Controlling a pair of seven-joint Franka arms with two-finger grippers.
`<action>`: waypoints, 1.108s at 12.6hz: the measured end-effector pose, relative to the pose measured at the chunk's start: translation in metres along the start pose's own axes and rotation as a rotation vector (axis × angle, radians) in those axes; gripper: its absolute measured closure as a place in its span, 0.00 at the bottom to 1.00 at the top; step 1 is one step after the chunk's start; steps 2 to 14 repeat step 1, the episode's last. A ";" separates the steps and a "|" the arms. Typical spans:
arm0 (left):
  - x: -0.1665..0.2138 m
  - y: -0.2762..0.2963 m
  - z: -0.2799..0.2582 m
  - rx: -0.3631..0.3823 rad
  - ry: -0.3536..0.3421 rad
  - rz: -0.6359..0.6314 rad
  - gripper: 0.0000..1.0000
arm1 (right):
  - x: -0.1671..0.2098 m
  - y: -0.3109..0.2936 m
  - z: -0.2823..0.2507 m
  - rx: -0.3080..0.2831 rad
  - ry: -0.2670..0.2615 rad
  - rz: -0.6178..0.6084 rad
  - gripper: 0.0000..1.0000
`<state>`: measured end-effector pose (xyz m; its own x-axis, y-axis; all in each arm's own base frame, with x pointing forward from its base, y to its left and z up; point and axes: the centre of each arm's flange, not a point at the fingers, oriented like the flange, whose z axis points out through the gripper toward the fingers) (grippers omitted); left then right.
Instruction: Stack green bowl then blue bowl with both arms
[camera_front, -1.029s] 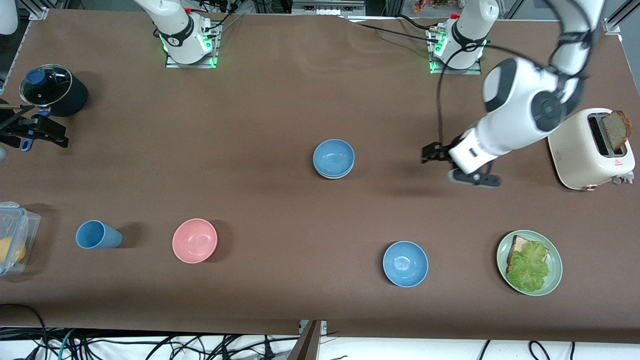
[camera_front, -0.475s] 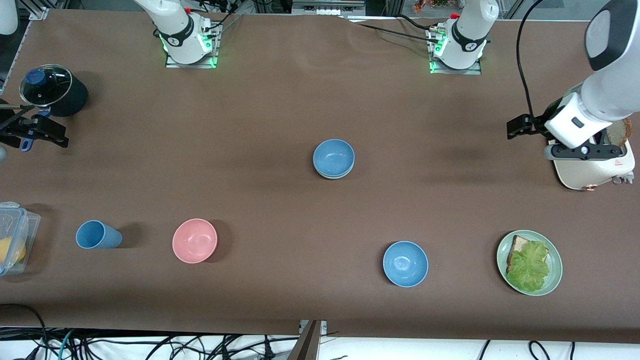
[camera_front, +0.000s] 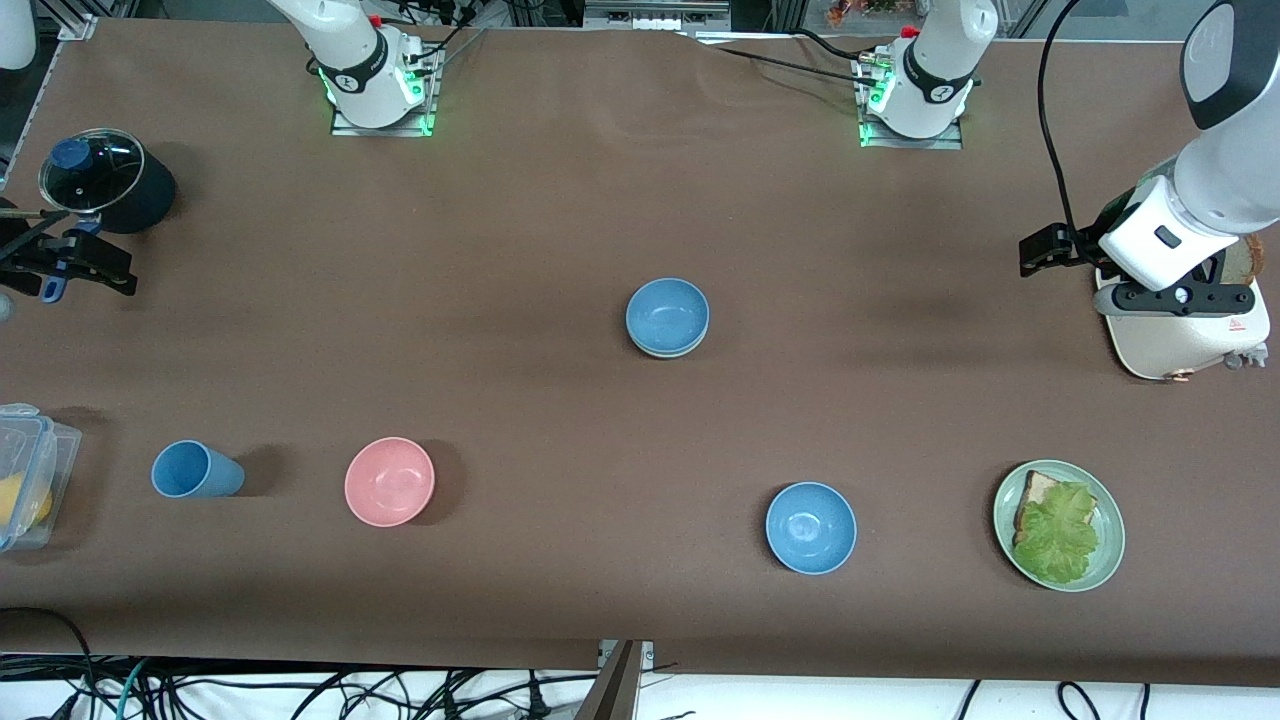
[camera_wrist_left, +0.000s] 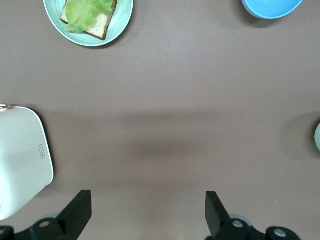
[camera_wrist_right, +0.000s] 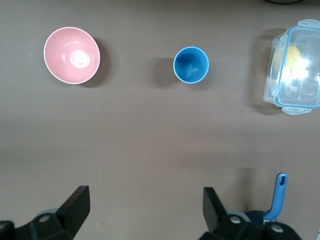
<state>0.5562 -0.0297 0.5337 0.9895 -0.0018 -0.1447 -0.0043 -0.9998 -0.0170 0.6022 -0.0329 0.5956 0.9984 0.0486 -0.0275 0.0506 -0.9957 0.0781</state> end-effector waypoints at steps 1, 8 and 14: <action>0.000 0.000 -0.001 0.000 0.001 -0.001 0.00 | 0.000 0.000 0.000 0.000 0.000 0.000 0.00; 0.000 0.000 -0.001 0.000 0.001 -0.001 0.00 | 0.000 0.000 0.000 0.000 0.000 0.000 0.00; 0.000 0.000 -0.001 0.000 0.001 -0.001 0.00 | 0.000 0.000 0.000 0.000 0.000 0.000 0.00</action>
